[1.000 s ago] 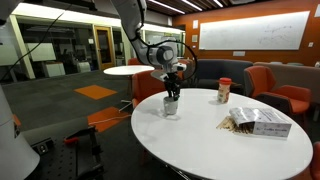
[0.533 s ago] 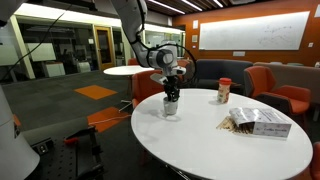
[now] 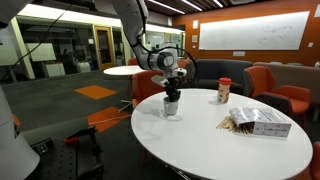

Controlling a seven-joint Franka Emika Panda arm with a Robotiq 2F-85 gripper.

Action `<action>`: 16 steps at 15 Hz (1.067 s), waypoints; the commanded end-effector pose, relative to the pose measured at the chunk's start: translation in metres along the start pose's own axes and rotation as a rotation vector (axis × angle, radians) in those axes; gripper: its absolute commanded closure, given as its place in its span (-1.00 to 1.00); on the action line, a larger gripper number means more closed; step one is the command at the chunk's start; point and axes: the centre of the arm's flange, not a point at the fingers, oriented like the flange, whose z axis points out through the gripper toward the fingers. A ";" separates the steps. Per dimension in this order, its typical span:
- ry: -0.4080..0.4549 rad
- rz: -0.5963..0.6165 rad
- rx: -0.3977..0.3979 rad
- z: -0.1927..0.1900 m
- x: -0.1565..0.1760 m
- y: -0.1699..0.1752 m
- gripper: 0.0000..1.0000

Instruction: Take the green marker out of the mug and put it on the table

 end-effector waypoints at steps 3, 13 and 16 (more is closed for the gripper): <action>0.057 -0.010 -0.015 0.002 0.008 -0.009 0.88; 0.055 -0.079 -0.005 -0.069 0.001 -0.021 0.99; 0.028 -0.099 0.007 -0.105 -0.001 -0.019 0.99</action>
